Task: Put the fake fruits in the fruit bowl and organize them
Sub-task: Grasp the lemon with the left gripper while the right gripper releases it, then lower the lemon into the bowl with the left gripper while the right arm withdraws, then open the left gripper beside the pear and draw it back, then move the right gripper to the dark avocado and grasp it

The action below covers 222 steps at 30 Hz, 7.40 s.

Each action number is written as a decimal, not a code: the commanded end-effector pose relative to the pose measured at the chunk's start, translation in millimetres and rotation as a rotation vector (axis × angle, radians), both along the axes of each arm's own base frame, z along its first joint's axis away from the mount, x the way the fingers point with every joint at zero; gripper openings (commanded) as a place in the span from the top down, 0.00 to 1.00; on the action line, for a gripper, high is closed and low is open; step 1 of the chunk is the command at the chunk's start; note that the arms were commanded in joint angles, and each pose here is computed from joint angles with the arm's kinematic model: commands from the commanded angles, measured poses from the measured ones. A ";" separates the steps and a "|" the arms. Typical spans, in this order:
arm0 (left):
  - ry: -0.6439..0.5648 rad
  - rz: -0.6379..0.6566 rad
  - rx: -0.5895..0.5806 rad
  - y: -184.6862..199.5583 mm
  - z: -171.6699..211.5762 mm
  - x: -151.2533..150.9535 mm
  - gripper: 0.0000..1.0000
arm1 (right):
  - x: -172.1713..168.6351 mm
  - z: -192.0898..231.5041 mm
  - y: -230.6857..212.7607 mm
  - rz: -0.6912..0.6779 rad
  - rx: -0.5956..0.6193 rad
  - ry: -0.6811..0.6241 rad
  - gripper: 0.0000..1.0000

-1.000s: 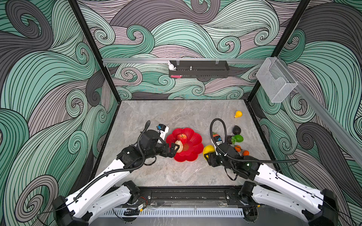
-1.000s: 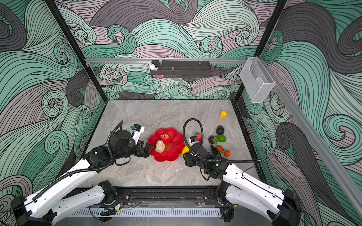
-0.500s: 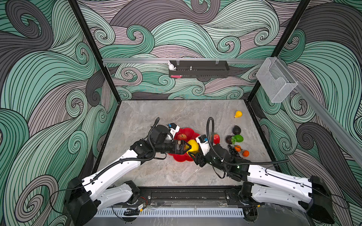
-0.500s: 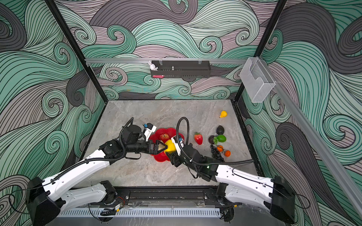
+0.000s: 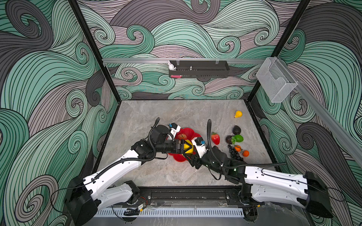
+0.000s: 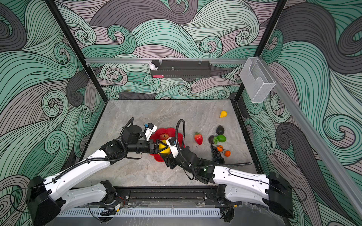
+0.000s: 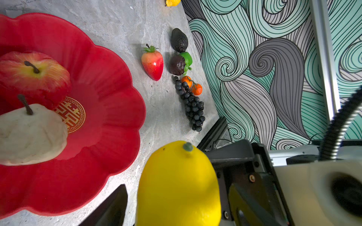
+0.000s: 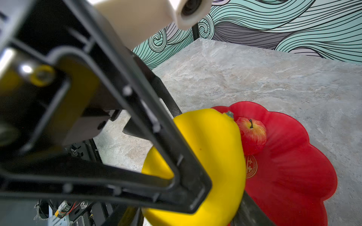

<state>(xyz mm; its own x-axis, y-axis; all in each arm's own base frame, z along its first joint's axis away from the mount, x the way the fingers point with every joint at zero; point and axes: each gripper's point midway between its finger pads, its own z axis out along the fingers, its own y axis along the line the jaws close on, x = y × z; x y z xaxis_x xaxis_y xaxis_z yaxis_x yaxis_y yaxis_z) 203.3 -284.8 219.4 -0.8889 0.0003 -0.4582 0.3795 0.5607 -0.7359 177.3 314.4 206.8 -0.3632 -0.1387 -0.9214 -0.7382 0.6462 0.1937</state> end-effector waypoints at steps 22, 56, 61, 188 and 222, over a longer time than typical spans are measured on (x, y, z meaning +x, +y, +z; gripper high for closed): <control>-0.091 0.022 0.091 9.1 2.4 8.9 0.41 | 12.3 0.8 -36.7 -0.171 -0.032 -0.024 0.08; -0.193 -0.301 1.104 -29.0 -104.1 47.7 0.43 | -1.9 -50.7 -189.9 -0.453 -0.019 -0.032 0.00; -0.211 -0.296 1.179 -28.7 -114.9 59.1 0.43 | -2.5 -51.5 -189.0 -0.447 -0.018 -0.031 0.00; -0.685 0.415 0.437 150.8 -57.5 -10.7 0.11 | 176.2 -62.3 -317.5 -1.118 -0.243 0.544 0.09; -0.695 0.327 0.432 129.5 -68.6 -9.5 0.11 | 250.1 -162.0 -378.0 -1.175 -0.429 0.775 0.24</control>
